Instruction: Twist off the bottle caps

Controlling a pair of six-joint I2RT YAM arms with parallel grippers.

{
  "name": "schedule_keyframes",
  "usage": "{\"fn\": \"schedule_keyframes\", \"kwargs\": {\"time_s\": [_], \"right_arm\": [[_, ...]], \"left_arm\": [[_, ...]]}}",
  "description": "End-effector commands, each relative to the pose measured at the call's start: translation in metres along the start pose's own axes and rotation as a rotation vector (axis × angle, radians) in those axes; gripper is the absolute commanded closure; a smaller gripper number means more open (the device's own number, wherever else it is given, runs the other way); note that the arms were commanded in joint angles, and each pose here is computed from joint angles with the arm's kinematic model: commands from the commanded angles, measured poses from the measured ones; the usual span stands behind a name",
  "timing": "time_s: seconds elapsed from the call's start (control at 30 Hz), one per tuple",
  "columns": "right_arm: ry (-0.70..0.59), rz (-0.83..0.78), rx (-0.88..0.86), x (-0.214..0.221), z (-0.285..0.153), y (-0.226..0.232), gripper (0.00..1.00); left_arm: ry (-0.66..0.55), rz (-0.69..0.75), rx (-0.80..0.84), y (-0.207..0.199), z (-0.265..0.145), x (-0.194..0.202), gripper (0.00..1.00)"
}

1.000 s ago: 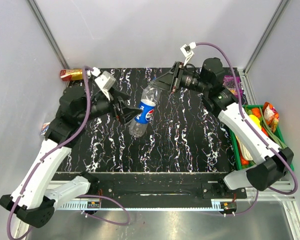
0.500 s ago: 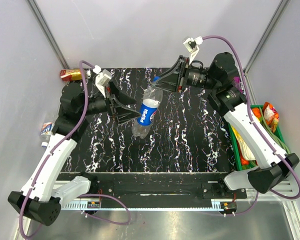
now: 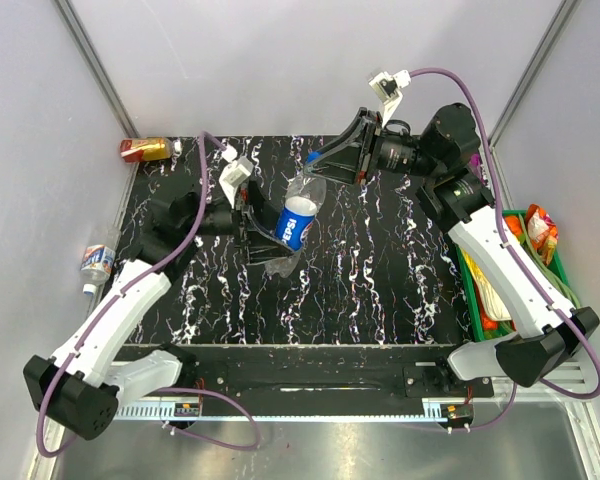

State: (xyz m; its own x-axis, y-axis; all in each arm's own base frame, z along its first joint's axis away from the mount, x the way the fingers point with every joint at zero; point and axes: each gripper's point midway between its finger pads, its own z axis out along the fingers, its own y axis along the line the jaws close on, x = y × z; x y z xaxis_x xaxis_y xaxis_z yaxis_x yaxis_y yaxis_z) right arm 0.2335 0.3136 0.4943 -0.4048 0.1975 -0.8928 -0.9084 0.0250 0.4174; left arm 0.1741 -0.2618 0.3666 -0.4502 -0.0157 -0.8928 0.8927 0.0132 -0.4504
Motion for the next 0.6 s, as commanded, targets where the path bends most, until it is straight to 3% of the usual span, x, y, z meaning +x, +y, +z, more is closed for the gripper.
{"fn": "schedule_keyframes", "kwargs": {"time_s": [0.0, 0.17, 0.37, 0.57], "right_arm": [[-0.030, -0.063, -0.084, -0.017, 0.000, 0.028, 1.00], [-0.028, -0.057, -0.101, -0.017, 0.001, 0.029, 1.00], [-0.022, -0.042, -0.098, -0.013, 0.002, 0.023, 1.00], [-0.026, -0.028, -0.088, -0.011, 0.002, 0.021, 1.00]], "left_arm": [[0.017, 0.055, 0.061, -0.003, 0.004, 0.005, 0.01], [0.051, 0.042, 0.117, -0.007, 0.007, 0.015, 0.02], [0.058, 0.075, 0.164, -0.016, 0.009, 0.015, 0.13], [0.066, 0.049, 0.169, -0.013, 0.012, 0.016, 0.43]]}}
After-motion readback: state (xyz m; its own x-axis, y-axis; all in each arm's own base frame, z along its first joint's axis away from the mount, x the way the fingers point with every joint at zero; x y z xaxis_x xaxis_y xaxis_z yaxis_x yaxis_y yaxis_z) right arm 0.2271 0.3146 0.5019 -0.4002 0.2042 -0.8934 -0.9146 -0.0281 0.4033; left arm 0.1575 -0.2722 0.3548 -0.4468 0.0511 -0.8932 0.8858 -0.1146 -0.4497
